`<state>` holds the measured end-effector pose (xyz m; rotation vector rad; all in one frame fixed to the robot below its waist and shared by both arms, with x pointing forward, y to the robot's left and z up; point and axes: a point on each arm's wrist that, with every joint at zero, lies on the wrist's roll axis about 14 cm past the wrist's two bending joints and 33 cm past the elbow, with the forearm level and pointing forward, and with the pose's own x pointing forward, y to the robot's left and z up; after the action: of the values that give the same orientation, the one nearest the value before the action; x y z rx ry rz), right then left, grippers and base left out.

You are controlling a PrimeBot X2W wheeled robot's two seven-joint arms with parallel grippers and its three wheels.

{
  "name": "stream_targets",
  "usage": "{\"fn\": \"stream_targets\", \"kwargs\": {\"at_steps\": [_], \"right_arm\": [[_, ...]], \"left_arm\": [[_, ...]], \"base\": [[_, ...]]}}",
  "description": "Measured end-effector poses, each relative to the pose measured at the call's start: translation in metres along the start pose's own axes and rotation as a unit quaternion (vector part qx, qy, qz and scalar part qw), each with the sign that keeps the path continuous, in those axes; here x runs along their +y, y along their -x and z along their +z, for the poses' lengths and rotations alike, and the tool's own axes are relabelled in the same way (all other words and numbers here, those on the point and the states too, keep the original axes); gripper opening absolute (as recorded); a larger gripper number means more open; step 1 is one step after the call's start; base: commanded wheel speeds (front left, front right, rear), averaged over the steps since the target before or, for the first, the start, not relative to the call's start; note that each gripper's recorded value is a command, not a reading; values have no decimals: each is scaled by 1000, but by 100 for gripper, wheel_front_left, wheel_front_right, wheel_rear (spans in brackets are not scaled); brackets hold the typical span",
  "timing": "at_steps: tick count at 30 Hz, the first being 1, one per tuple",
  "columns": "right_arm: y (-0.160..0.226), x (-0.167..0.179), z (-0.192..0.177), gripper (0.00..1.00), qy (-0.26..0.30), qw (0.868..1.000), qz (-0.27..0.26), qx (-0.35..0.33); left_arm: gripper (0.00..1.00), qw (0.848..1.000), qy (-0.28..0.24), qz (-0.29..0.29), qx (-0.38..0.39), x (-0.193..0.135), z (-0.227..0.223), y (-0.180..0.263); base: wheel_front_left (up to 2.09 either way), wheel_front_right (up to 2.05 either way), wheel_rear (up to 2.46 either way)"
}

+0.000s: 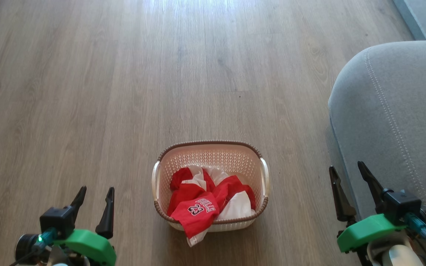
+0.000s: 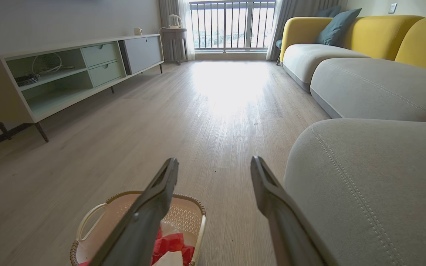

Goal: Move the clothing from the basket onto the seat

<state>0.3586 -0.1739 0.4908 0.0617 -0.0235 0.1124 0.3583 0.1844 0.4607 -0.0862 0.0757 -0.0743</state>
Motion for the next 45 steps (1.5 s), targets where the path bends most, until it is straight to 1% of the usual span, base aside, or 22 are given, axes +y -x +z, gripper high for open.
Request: {"fn": "stream_targets", "kwargs": {"at_steps": [9, 15, 21, 23, 26, 31, 35, 40, 43, 45], "right_arm": [[-4, -2, -9, 100, -1, 1000, -2, 13], [-20, -6, -11, 100, 0, 1000, -6, 15], [-51, -8, -13, 100, 2, 1000, -6, 9], [-70, -8, -17, 100, 2, 1000, -6, 7], [-87, -9, -23, 100, 0, 1000, -6, 8], [-110, -14, -37, 100, 1, 1000, -8, 13], [-122, -18, -49, 100, 3, 1000, -10, 19], [-130, -20, -65, 100, 4, 999, -8, 31], [-133, -22, -70, 100, 0, 999, -9, 33], [-133, -25, -72, 100, 0, 999, -11, 35]], "left_arm": [[100, 1000, 2, -1, 11, 0, -7, -6], [100, 1000, 6, -6, 19, -2, -12, -26], [100, 999, 5, -26, 29, -11, -20, -58], [100, 998, 2, -46, 31, -20, -24, -81], [100, 997, -1, -66, 34, -31, -31, -104], [100, 993, -9, -97, 65, -45, -61, -135], [100, 985, -23, -135, 109, -65, -93, -154], [100, 968, -48, -177, 174, -90, -134, -175], [100, 952, -62, -198, 224, -104, -162, -180], [100, 938, -70, -213, 264, -112, -184, -178]], "base": [[0, 0, 0], [0, 0, 0], [0, 0, 0], [0, 0, 0], [0, 0, 0], [0, 0, 0], [0, 0, 0], [0, 0, 0], [0, 0, 0], [0, 0, 0]]}}
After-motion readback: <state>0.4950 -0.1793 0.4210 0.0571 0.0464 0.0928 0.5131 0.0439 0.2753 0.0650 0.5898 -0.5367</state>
